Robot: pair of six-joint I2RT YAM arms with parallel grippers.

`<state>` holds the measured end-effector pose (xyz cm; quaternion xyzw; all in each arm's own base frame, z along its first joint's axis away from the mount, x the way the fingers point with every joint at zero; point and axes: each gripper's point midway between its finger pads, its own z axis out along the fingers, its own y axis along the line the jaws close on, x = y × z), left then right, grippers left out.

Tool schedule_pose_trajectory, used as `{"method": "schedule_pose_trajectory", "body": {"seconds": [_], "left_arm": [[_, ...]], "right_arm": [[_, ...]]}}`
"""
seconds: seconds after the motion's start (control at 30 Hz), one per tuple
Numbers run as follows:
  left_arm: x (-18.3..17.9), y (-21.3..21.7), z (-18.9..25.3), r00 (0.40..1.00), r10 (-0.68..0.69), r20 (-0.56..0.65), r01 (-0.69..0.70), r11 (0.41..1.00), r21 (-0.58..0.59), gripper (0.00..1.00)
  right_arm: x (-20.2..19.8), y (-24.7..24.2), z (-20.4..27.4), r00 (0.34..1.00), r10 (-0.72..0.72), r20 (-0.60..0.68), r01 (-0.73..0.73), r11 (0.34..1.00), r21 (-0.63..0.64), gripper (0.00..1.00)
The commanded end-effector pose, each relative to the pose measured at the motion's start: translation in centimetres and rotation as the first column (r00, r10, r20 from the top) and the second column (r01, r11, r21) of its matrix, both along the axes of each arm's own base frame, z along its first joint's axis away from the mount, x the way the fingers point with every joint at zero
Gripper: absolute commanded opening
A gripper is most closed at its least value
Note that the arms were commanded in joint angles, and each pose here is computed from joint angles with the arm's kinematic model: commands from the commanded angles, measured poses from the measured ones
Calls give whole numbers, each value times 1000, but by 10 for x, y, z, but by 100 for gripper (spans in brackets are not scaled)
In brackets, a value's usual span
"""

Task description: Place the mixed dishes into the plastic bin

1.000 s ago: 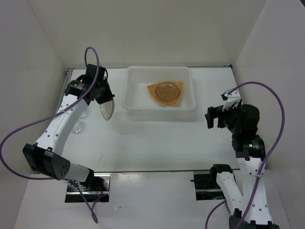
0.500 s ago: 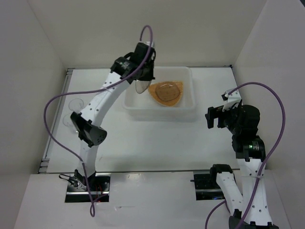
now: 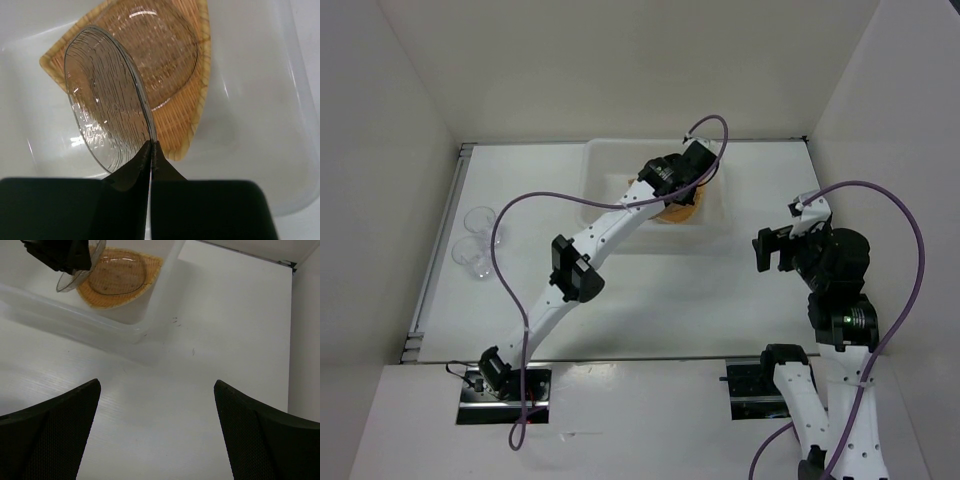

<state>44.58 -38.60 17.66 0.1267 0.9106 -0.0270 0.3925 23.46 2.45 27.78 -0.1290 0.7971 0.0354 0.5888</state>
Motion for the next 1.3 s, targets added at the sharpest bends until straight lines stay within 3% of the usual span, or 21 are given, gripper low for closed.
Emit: {"method": "schedule_pose_trajectory", "body": {"seconds": [0.0, 0.1, 0.2, 0.63, 0.77, 0.83, 0.87, 0.9, 1.03, 1.07, 1.17, 1.23, 1.27], "left_arm": [[24, 2, 20, 991, 30, 130, -31, 999, 10, 0], [36, -15, 32, 971, 16, 237, -15, 1000, -7, 0], [44, -19, 30, 963, 30, 269, -28, 1000, -13, 0], [50, -34, -22, 975, 3, 222, -4, 1000, 2, 0], [50, -32, -21, 974, 3, 227, -7, 1000, 14, 7], [50, -31, -21, 974, -3, 228, -2, 1000, 21, 23], [54, -27, -21, 974, 6, 228, -11, 1000, 21, 41], [54, -27, -21, 974, 6, 228, -11, 1000, 21, 51], [56, -23, 13, 959, 27, 282, -24, 1000, -13, 77], [58, -21, 25, 951, 38, 307, -34, 999, -19, 100], [54, 2, 99, 905, 110, 411, -91, 994, -64, 100], [54, 55, 118, 864, 237, 445, -264, 965, -2, 100], [50, 85, 139, 824, 366, 433, -363, 927, -94, 100]], "right_arm": [[2, 1, 14, 998, 1, 66, -1, 1000, -1, 98], [-1, 4, 16, 997, 11, 77, -11, 1000, -1, 98], [-1, 6, 16, 997, 22, 77, -22, 1000, -1, 98], [0, 5, 14, 997, 5, 73, -6, 1000, 11, 98], [2, 4, 16, 997, -3, 82, 3, 1000, 9, 98], [2, 4, 16, 997, -3, 82, 3, 1000, 9, 98], [2, 4, 16, 997, -3, 82, 3, 1000, 9, 98], [2, 4, 16, 997, -3, 82, 3, 1000, 9, 98], [2, 4, 16, 997, -3, 82, 3, 1000, 9, 98], [2, 4, 16, 997, -3, 82, 3, 1000, 9, 98], [1, 5, 16, 997, 5, 82, -6, 1000, 11, 98], [1, 5, 16, 997, 5, 82, -6, 1000, 11, 98], [1, 5, 16, 997, 5, 82, -6, 1000, 11, 98]]}}
